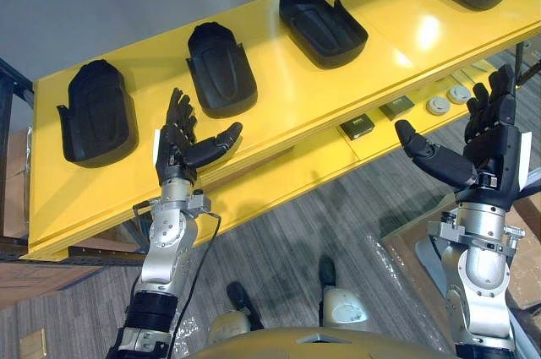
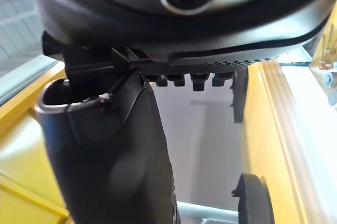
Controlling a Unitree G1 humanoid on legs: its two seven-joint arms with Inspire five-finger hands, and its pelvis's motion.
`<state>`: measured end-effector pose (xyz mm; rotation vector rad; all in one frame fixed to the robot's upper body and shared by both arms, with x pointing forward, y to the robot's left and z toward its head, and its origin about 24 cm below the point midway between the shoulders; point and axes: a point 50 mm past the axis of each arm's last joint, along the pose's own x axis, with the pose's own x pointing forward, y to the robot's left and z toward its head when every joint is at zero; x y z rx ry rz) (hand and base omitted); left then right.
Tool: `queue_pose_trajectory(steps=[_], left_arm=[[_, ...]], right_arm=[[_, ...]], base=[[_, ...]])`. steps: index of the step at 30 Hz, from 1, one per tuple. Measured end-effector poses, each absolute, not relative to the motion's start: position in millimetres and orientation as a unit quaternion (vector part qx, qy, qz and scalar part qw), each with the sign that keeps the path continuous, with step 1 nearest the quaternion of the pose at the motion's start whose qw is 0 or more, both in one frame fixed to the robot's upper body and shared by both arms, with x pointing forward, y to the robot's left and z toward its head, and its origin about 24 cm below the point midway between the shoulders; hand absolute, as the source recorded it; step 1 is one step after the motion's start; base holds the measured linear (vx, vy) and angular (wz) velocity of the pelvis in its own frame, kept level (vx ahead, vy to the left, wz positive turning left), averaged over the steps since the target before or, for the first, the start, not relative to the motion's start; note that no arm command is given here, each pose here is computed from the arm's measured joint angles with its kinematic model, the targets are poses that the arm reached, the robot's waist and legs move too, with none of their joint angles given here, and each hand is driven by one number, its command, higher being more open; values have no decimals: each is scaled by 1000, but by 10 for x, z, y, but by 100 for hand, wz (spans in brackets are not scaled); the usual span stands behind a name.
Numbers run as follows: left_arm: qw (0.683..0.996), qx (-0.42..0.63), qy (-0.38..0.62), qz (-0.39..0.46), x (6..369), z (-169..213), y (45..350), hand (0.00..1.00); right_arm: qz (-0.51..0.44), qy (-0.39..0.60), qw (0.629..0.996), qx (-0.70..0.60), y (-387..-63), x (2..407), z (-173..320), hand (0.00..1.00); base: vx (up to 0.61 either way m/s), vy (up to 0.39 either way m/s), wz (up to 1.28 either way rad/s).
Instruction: Walk over and take three plastic housings, then place them on the shelf
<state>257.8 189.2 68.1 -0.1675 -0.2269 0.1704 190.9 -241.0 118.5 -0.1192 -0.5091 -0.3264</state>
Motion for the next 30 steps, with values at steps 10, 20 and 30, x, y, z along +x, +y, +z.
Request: queue_pose_trajectory(steps=[10,20,30], left_arm=[[988,-83,-109,75,2582,663,1887,100],[988,-82,-109,73,2583,663,1882,100],[988,-89,-107,66,2584,659,1873,100]], right_arm=[[-160,-235,957,-56,-2410,1866,1121,100],[-160,-229,959,-57,-2412,1854,1101,100],[-162,-218,961,-58,-2418,1835,1069,100]], base=[[1,-1,-1],[0,0,0],[0,0,0]])
